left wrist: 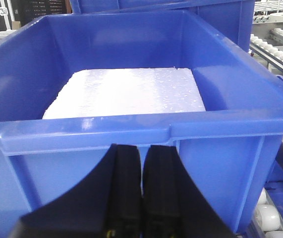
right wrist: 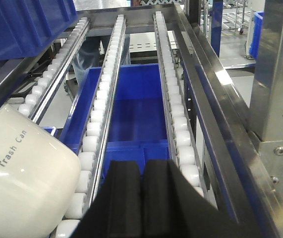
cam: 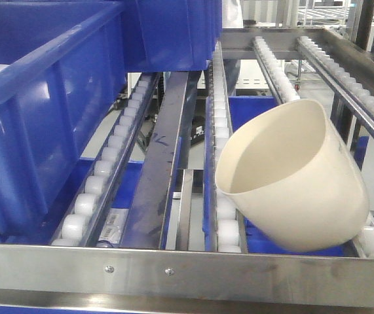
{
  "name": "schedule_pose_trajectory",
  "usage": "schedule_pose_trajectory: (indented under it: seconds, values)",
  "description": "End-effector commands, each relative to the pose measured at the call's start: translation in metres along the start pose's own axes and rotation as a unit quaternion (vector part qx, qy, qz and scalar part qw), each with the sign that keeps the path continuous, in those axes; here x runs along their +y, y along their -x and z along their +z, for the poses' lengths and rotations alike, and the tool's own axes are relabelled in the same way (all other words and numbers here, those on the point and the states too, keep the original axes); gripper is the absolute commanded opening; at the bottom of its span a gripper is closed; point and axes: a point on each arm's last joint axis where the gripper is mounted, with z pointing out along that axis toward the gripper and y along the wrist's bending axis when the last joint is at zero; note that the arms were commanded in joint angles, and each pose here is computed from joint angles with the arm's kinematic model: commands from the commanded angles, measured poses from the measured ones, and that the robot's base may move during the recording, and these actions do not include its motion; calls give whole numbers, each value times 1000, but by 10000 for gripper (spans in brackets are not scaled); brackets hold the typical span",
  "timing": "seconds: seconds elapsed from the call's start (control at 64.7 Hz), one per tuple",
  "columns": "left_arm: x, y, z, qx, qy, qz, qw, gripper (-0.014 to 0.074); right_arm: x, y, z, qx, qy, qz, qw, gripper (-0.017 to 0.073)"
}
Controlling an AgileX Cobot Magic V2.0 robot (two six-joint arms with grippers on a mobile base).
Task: Move white bin to right shelf second layer
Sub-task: 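Open the right gripper and withdraw it from the bin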
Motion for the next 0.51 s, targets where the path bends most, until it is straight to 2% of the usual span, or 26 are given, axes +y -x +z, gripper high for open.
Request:
schedule_pose_trajectory:
  seconds: [0.0, 0.495]
  values:
    - [0, -4, 0, -31, 1, -5, 1000, 85, 2, 15, -3, -62, 5, -6, 998, 55]
    - [0, -4, 0, -31, 1, -5, 1000, 85, 2, 15, -3, -62, 5, -6, 998, 55]
